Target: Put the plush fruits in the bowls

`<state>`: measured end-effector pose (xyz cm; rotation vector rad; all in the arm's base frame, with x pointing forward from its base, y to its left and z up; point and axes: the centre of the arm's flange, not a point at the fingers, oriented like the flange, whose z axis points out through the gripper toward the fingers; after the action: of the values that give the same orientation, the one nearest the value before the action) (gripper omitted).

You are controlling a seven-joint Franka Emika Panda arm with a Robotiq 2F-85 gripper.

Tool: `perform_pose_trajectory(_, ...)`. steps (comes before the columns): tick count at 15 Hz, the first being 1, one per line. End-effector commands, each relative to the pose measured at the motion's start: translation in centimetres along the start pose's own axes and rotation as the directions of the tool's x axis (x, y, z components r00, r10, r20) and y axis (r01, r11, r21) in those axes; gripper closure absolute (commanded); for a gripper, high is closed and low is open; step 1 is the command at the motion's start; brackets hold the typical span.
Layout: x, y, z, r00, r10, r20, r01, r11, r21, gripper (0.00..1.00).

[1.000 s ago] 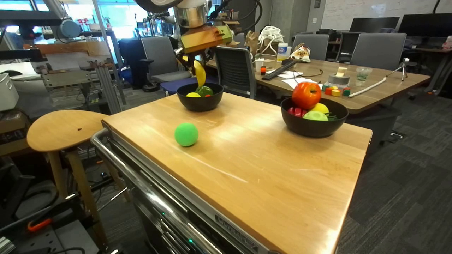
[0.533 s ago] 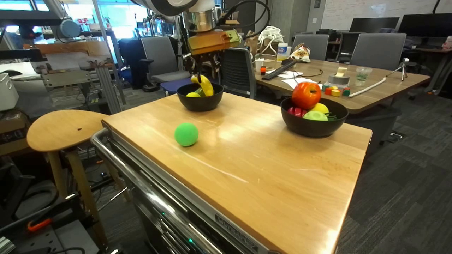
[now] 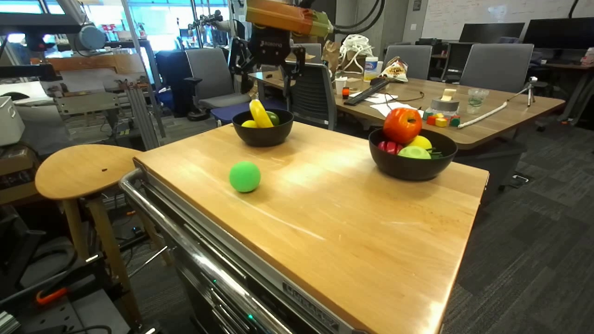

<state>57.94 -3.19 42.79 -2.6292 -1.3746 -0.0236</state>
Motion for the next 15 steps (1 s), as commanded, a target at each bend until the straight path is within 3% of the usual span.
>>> perform_pose_trajectory(1,-4.5,0.2,-3.1,0.993,0.051,0.108,-0.070,0.982,0.173,0.00)
perform_pose_trajectory(3,-6.8,0.9,-1.9,0.977,0.119,0.177,-0.159,0.960,0.230,0.00)
perform_pose_trajectory(4,-6.0,-0.4,-1.1,0.989,0.081,0.122,-0.103,0.976,0.193,0.00)
perform_pose_trajectory(7,-7.9,0.4,-0.8,0.982,0.118,0.150,-0.150,0.963,0.225,0.00)
perform_pose_trajectory(15,-10.4,0.2,6.6,0.960,0.056,0.275,-0.098,0.985,0.142,0.00)
